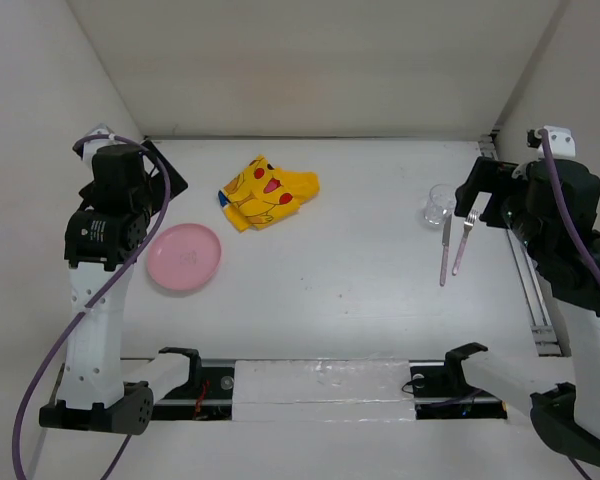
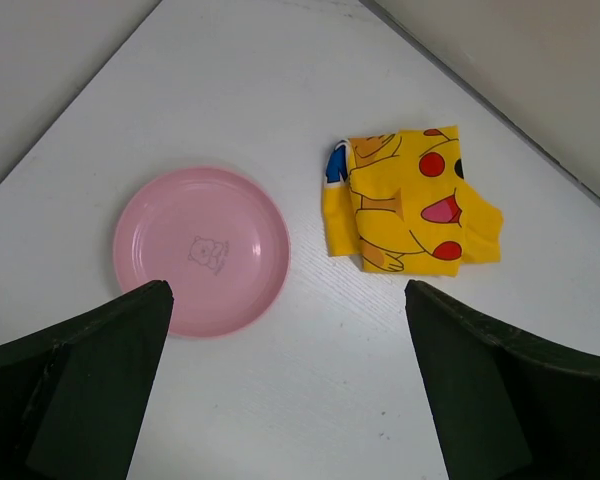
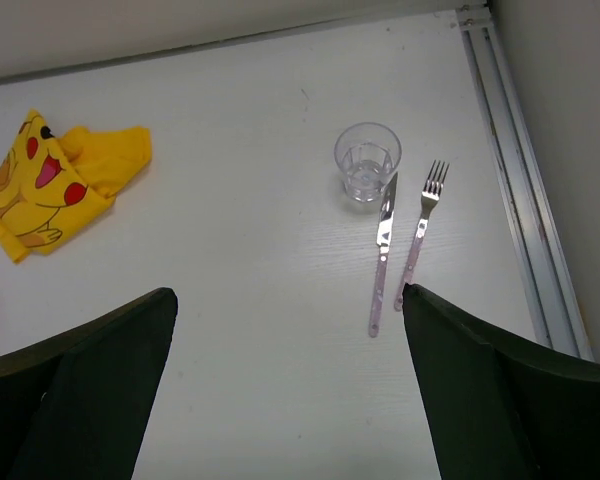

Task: Set the dinner table for one person

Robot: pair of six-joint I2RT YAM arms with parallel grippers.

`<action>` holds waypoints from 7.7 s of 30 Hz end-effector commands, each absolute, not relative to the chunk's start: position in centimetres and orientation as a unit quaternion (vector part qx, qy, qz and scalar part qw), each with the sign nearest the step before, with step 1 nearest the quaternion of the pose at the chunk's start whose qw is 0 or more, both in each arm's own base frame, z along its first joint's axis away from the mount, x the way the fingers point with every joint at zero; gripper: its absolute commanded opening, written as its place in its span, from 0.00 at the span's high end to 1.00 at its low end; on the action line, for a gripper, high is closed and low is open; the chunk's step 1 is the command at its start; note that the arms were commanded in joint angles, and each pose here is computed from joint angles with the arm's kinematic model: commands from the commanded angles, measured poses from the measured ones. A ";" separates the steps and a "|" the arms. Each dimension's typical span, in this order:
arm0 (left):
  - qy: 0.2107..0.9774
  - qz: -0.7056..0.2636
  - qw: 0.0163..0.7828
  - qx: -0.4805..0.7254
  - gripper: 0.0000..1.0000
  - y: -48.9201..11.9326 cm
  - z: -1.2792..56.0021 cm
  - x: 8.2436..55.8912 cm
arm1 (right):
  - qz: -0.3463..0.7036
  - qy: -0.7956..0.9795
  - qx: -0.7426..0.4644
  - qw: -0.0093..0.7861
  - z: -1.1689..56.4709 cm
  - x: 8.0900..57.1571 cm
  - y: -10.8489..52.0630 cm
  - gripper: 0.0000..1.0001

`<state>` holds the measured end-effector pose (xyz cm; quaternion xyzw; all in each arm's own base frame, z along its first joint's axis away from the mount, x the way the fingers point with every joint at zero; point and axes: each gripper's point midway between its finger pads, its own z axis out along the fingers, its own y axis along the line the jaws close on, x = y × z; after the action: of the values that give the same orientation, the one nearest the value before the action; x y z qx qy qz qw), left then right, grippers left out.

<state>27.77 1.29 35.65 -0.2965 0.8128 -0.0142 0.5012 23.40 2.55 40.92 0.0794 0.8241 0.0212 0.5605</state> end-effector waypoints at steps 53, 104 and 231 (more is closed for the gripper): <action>0.878 -0.334 0.344 0.010 0.00 -15.3 9.4 60.4 | 0.279 0.814 -0.150 0.487 37.5 20.5 13.8 0.00; 0.836 -0.209 0.458 -0.217 0.00 -15.5 20.0 19.9 | 0.303 0.841 -0.134 0.428 26.2 28.8 19.4 0.00; 0.913 -0.045 0.203 -0.352 1.00 -12.2 4.0 28.6 | 0.404 0.814 0.322 0.266 11.1 27.8 30.0 1.00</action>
<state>28.14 -12.03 1.96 -0.3611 0.9128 -0.0450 0.1853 26.06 29.11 8.01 0.3335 0.8340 0.3683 0.2400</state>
